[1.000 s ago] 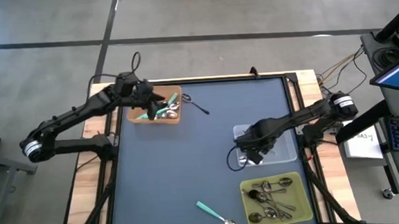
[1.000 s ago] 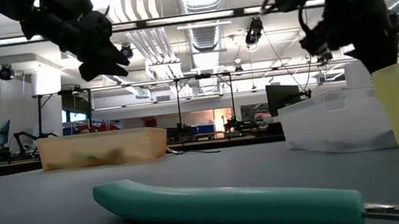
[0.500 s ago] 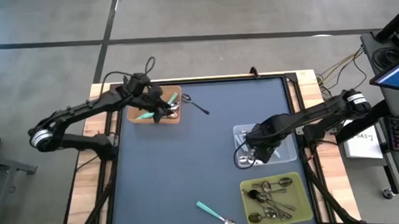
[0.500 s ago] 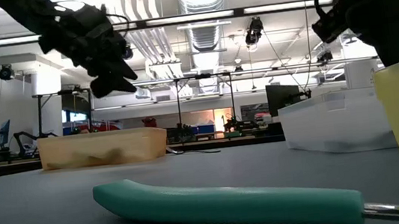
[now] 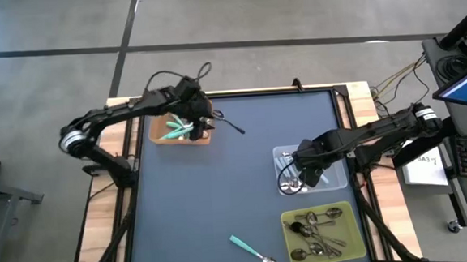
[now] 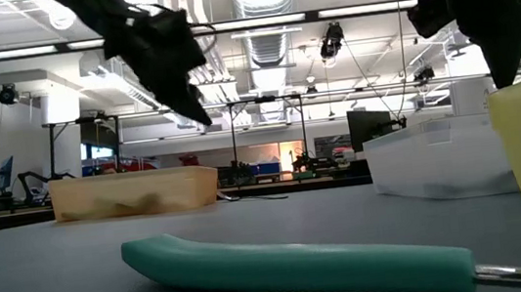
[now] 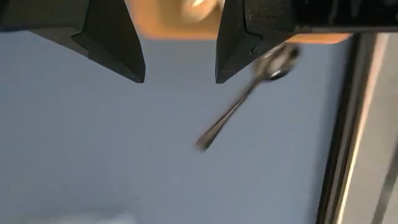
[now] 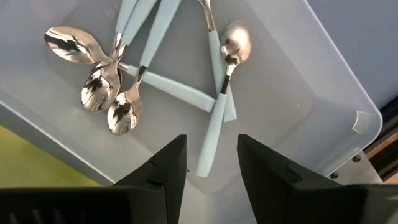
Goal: Sort silverware by color (type)
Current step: Put the black spoon into the yellow bin
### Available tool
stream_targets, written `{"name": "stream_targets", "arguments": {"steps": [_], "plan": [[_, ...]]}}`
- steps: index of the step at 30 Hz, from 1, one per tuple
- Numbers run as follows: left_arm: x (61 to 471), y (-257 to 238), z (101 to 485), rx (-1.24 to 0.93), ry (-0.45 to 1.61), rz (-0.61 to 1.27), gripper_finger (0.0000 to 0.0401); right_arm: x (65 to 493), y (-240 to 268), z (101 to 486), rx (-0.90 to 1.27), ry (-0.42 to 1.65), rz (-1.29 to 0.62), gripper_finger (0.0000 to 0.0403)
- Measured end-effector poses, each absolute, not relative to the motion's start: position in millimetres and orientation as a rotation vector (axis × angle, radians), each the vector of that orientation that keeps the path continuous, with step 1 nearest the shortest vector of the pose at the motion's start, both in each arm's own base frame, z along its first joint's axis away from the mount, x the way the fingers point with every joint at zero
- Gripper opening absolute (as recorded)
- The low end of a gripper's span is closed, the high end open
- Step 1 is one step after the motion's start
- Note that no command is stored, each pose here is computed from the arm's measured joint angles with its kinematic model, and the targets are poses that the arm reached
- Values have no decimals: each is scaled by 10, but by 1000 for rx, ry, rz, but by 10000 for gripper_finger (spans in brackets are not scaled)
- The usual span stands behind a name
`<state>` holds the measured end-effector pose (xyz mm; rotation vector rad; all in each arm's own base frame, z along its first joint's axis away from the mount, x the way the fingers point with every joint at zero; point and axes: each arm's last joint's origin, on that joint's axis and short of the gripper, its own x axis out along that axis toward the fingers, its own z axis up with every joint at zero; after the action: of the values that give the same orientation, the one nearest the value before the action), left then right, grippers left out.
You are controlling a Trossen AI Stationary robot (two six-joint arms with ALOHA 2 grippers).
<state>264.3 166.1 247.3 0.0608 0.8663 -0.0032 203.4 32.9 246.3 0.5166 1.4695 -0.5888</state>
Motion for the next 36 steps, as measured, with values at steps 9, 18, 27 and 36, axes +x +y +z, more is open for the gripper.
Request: {"name": "stream_targets", "arguments": {"steps": [9,18,27,36], "plan": [[3072,1926,2147,128,1178,-167,168,2057,333,2429,516,1473,-596,137],[3455,2151,1934,211,1251,-144,110,2079,334,2409,510,1469,-603,132],[3694,2326,1668,260,1307,-125,91,2082,330,2408,527,1451,-641,141],[3869,2439,1428,255,1382,-149,91,2082,330,2408,546,1445,-659,132]]}}
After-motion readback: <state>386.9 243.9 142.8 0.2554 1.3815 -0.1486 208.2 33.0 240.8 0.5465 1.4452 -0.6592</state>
